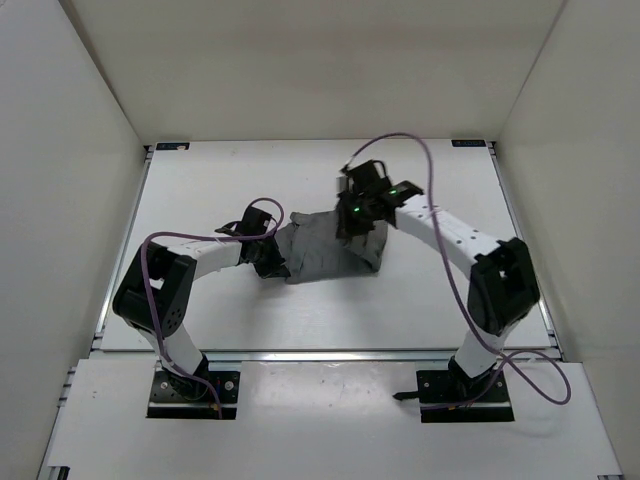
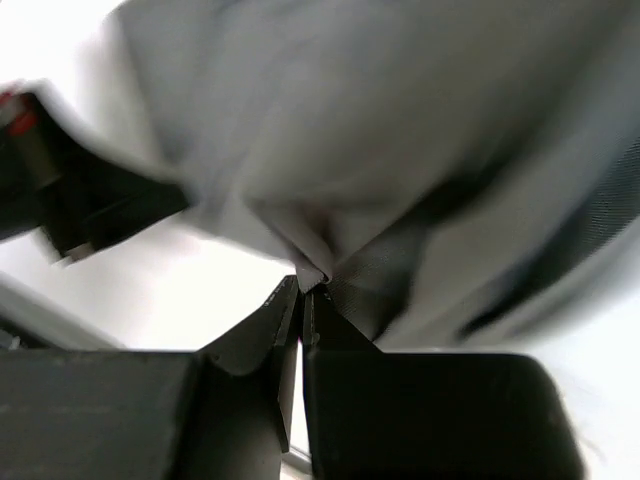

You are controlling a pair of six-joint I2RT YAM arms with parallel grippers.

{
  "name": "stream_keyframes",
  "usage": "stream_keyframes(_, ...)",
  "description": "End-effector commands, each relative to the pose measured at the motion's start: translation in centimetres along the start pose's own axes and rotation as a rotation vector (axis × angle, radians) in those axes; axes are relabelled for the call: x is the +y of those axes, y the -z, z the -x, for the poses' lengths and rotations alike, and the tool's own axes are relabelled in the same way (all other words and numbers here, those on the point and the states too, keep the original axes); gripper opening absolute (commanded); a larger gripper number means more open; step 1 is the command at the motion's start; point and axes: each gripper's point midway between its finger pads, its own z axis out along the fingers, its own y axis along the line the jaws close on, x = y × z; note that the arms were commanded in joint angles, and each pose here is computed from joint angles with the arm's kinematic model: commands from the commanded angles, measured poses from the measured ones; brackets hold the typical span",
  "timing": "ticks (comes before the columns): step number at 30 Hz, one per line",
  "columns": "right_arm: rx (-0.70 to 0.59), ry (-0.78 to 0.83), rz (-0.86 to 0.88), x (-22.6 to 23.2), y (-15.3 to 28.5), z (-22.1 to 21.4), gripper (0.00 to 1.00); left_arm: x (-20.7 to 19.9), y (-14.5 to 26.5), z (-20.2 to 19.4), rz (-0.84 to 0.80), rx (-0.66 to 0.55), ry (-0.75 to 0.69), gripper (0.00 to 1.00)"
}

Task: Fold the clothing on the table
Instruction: Fold the skirt

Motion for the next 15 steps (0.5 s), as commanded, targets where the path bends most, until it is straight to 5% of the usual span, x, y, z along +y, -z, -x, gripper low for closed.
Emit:
stream_keyframes(1, -0.021, 0.047, 0.144, 6.0, -3.1, 0.3, 0.0, -0.3, 0.0, 0.6, 0.007, -0.014, -0.008, 0.0)
stream_keyframes(15, 0.264, 0.137, 0.279, 12.9, -10.5, -7.4, 0.0, 1.1, 0.7, 0.0, 0.015, 0.005, -0.034, 0.0)
